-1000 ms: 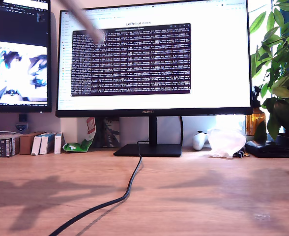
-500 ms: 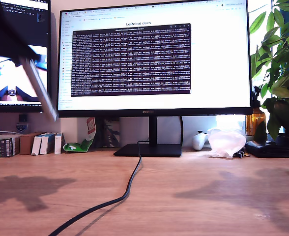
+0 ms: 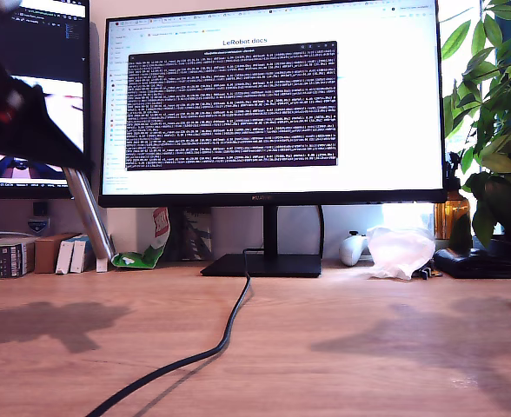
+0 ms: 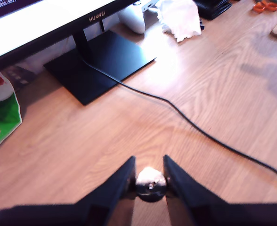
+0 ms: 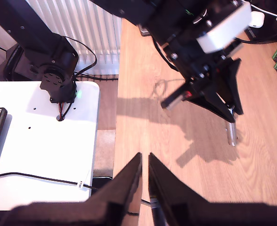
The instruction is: Pick the metallic laser pointer with your right arm, pass it to your left arm, then place it down to the left side of the table
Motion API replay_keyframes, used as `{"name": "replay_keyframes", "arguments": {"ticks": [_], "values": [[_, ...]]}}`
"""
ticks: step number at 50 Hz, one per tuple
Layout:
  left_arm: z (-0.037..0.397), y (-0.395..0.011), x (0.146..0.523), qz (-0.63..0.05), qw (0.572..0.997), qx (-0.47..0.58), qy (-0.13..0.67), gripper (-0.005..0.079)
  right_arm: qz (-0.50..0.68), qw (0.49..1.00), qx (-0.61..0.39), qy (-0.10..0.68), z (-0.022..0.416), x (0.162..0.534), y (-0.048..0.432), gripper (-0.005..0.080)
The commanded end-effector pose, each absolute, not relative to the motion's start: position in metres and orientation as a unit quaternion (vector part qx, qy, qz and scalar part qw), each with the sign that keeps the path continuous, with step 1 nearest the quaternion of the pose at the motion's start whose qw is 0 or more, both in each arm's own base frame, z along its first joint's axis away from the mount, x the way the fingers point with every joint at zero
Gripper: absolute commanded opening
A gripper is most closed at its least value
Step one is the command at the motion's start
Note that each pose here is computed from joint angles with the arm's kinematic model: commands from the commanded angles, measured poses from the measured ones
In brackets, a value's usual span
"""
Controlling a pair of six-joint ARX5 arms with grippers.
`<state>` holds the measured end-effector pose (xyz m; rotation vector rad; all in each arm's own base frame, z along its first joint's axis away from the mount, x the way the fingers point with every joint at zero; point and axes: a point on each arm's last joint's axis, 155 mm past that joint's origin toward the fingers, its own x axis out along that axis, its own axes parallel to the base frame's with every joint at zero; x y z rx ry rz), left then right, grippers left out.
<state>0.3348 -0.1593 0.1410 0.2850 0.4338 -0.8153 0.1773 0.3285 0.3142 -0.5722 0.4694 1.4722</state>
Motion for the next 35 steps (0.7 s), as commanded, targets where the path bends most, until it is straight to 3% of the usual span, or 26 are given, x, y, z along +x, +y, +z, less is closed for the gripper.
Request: {"name": "replay_keyframes", "arguments": {"ticks": [1, 14, 35], "values": [[0.129, -0.158, 0.341, -0.391, 0.884, 0.136, 0.218, -0.0023, 0.658, 0.677, -0.256, 0.210, 0.313, 0.177, 0.331, -0.0013], [0.122, -0.161, 0.360, -0.389, 0.889, 0.141, 0.198, -0.0023, 0.657, 0.678, -0.255, 0.211, 0.313, 0.178, 0.330, -0.0013], [0.088, -0.161, 0.357, -0.394, 0.876, 0.129, 0.248, -0.0023, 0.652, 0.682, -0.254, 0.212, 0.313, 0.182, 0.328, -0.0013]]}}
